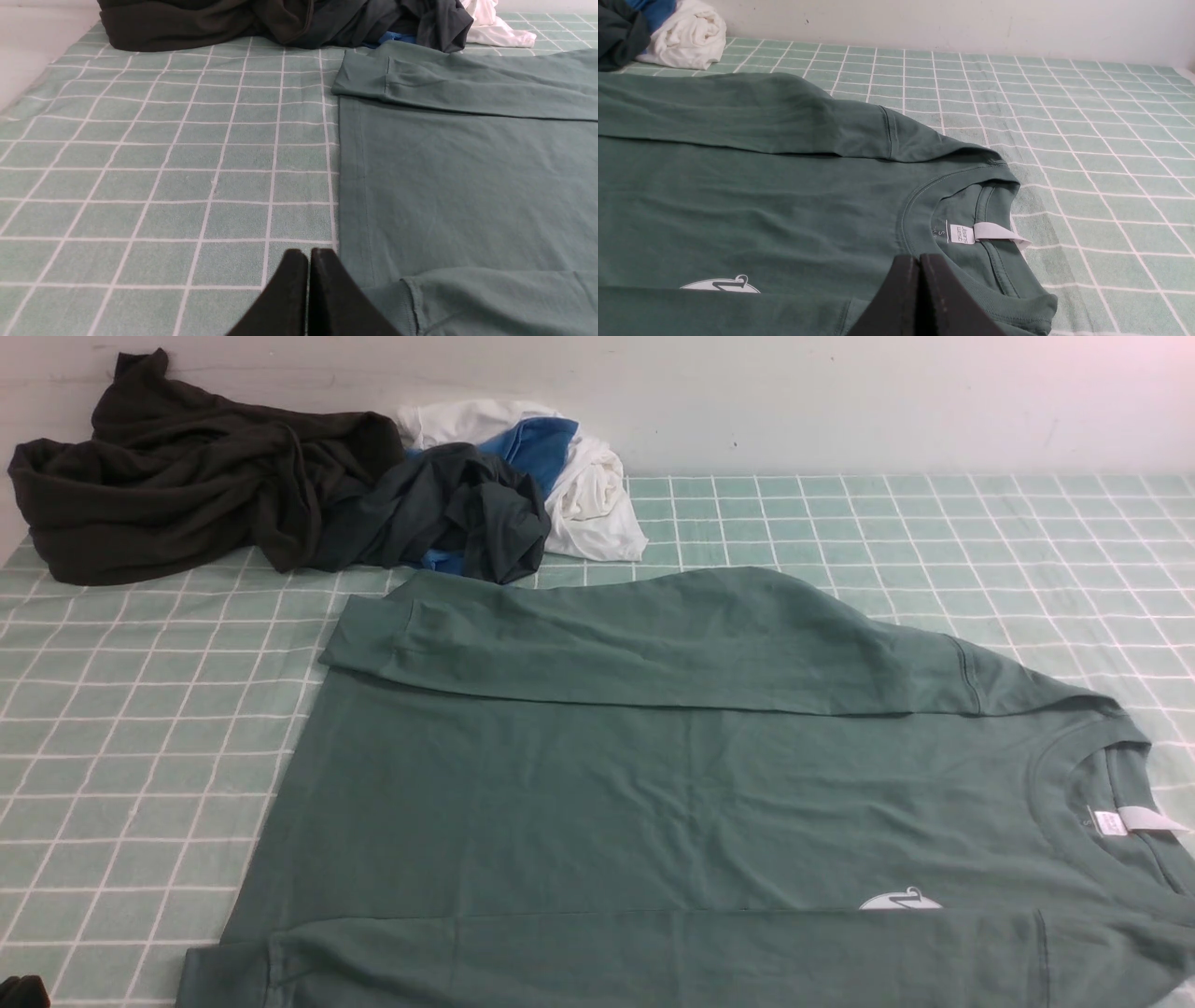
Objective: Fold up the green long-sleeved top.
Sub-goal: Use the left arm to clamp the cuff closest to it
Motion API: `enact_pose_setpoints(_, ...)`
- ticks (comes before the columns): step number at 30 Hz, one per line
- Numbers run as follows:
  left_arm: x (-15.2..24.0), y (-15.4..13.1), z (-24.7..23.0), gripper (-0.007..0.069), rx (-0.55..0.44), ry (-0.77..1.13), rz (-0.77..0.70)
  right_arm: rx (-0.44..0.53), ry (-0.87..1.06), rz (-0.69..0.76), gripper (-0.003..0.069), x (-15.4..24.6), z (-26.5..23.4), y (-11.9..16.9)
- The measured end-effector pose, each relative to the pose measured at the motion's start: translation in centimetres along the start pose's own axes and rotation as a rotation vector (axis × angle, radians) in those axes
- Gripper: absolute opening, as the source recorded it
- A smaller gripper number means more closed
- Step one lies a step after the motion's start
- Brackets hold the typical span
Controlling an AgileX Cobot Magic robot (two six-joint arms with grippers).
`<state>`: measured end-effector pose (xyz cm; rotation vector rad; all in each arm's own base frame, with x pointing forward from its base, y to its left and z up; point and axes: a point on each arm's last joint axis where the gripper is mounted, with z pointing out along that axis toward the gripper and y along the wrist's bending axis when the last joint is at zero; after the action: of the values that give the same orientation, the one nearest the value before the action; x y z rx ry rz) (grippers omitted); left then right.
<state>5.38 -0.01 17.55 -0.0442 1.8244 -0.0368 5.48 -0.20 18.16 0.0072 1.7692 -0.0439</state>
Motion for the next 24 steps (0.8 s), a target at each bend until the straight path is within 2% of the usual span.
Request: enact_pose_setpoints(24,0.0,0.0,0.0,-0.0003,0.0,0.0,0.0,0.012,-0.001,-0.028,-0.0015,-0.01,0.0,-0.11)
